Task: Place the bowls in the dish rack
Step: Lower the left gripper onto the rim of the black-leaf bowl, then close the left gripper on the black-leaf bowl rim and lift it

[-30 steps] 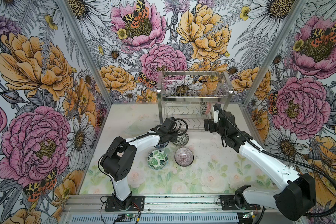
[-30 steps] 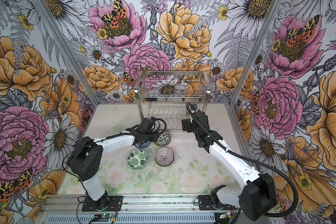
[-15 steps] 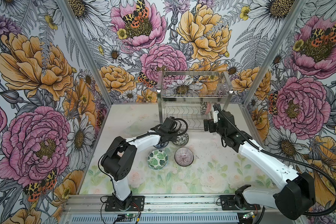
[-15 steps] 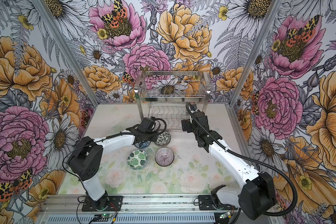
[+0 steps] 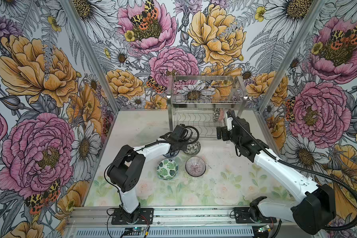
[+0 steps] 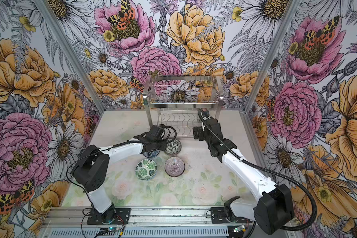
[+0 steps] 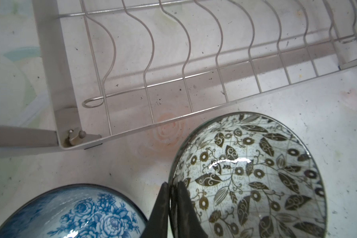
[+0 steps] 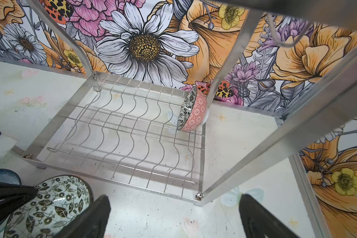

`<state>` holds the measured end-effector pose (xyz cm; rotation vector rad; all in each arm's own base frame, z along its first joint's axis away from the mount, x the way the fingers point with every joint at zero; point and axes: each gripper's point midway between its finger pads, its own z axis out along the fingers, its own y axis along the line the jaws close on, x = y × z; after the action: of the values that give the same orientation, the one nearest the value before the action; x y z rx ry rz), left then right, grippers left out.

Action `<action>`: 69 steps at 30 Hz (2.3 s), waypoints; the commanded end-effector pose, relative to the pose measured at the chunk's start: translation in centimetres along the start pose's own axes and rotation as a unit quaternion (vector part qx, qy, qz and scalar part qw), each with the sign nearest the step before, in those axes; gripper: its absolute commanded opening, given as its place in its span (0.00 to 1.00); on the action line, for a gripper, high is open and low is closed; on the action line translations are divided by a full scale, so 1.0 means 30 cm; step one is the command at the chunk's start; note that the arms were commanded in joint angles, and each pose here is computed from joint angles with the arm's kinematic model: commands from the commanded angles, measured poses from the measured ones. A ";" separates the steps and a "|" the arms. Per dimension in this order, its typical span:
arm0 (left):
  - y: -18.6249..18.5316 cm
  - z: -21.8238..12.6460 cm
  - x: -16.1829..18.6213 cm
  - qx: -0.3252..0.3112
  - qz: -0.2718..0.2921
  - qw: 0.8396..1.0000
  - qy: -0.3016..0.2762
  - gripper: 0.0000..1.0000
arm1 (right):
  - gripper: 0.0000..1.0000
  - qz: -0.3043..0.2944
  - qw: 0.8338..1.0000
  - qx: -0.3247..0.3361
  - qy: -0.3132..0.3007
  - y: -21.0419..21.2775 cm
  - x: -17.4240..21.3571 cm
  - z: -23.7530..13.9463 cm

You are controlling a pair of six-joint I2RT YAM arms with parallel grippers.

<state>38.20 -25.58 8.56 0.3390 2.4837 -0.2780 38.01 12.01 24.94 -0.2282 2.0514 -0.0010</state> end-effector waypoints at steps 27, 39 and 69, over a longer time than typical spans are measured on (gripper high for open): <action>0.006 -0.077 -0.062 -0.006 0.004 1.000 -0.027 0.00 | 1.00 0.011 1.000 0.002 -0.011 -0.020 -0.023 -0.030; -0.001 -0.100 -0.086 -0.002 0.005 0.999 -0.035 0.00 | 0.99 0.011 1.000 -0.002 -0.010 -0.015 -0.025 -0.027; 0.011 -0.004 -0.036 -0.002 0.001 1.000 0.004 0.22 | 0.99 0.009 1.000 -0.003 -0.011 -0.012 -0.032 -0.023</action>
<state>38.54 -25.29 8.67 0.3414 2.5052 -0.2560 37.80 11.85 24.92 -0.2308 2.0587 0.0045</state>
